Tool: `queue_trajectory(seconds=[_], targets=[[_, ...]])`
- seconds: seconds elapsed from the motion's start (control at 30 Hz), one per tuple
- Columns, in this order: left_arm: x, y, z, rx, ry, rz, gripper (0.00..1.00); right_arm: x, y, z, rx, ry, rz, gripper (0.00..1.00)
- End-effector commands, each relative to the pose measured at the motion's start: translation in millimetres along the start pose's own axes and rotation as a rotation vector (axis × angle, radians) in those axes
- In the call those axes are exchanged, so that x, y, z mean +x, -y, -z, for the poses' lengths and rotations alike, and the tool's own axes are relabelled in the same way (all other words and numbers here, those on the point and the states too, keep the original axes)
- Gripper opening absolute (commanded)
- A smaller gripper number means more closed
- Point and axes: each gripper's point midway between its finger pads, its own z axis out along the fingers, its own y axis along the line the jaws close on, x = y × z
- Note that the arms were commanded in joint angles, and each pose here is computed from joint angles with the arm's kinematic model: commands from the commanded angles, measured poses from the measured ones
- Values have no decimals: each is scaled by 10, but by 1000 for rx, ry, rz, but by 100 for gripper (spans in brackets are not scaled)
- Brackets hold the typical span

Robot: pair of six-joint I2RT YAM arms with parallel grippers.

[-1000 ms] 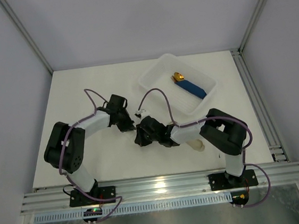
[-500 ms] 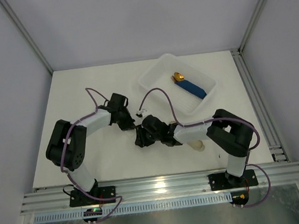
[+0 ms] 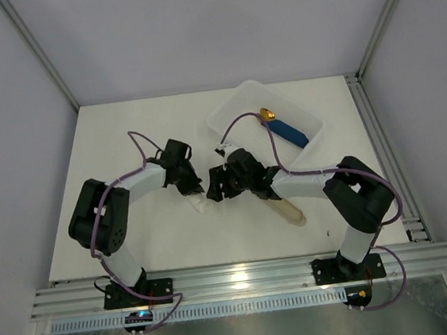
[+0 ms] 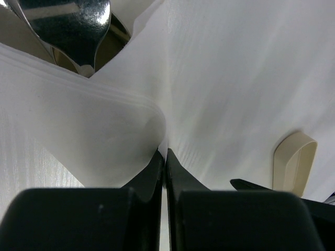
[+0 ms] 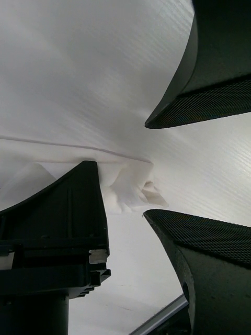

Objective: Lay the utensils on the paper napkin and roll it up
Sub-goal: Roll the napkin at the center of the board.

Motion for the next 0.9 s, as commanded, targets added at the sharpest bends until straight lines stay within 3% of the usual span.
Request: queue_trajectory(seconds=[0.0, 0.87], targets=[[-147, 201, 72, 60, 44, -19, 0, -87, -223, -106, -115, -4, 61, 68], [-249, 338, 344, 97, 111, 6, 0, 48, -188, -491, -165, -47, 53, 68]])
